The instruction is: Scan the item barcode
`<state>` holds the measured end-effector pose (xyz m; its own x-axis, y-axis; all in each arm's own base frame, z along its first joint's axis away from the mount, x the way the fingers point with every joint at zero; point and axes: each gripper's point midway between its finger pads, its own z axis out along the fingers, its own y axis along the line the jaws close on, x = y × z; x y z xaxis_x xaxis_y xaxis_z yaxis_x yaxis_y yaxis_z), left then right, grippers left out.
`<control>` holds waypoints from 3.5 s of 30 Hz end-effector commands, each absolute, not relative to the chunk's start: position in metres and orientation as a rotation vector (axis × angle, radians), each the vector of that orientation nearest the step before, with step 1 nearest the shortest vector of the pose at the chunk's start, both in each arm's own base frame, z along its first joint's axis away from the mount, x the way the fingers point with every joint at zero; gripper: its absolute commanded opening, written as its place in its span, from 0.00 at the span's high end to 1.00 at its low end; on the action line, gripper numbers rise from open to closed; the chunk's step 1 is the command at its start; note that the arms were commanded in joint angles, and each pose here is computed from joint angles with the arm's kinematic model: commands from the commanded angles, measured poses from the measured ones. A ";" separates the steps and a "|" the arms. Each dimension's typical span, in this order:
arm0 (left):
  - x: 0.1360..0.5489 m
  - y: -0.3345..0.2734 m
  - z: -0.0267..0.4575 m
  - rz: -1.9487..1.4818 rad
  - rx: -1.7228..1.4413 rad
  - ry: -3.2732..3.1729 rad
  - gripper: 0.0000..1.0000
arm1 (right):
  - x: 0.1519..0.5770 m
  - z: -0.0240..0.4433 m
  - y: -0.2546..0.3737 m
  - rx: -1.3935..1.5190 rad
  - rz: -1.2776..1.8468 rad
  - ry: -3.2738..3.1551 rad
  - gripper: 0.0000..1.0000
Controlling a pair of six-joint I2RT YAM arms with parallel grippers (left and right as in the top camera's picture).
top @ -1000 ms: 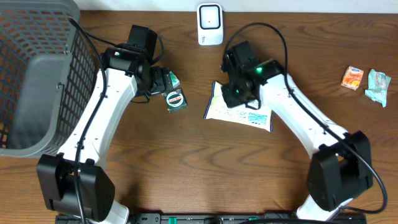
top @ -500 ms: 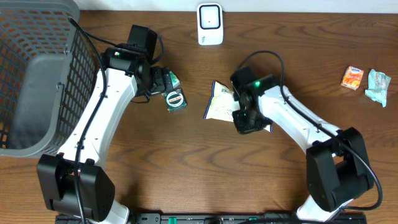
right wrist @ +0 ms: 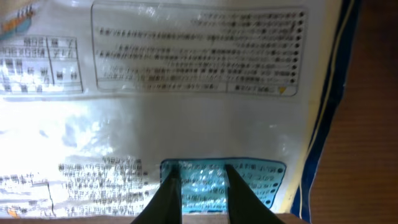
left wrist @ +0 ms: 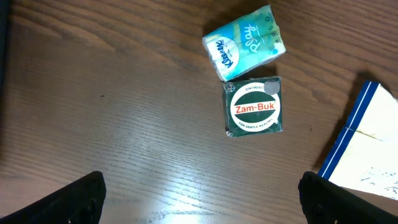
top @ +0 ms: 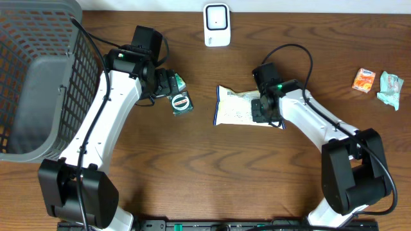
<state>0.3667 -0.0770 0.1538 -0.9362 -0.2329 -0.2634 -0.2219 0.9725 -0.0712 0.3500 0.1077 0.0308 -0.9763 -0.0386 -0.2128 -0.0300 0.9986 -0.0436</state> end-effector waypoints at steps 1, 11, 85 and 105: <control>0.368 -0.074 0.157 -0.044 -0.332 2.839 0.02 | 0.348 0.030 0.115 -0.028 0.013 2.938 0.83; 0.368 -0.074 0.157 -0.044 -0.332 2.839 0.02 | 0.385 0.080 0.147 -0.046 0.220 2.831 0.90; 0.368 -0.074 0.157 -0.044 -0.332 2.839 0.02 | 0.394 0.038 0.156 -0.018 0.139 2.847 0.91; 0.368 -0.074 0.157 -0.044 -0.332 2.839 0.02 | 0.405 0.106 0.136 0.071 0.191 2.808 0.85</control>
<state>0.3667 -0.0770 0.1538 -0.9362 -0.2329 -0.2634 -0.2219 0.9725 -0.0712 0.4086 0.1182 0.0701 -0.9563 0.0664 -0.2846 0.0552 0.9974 0.0472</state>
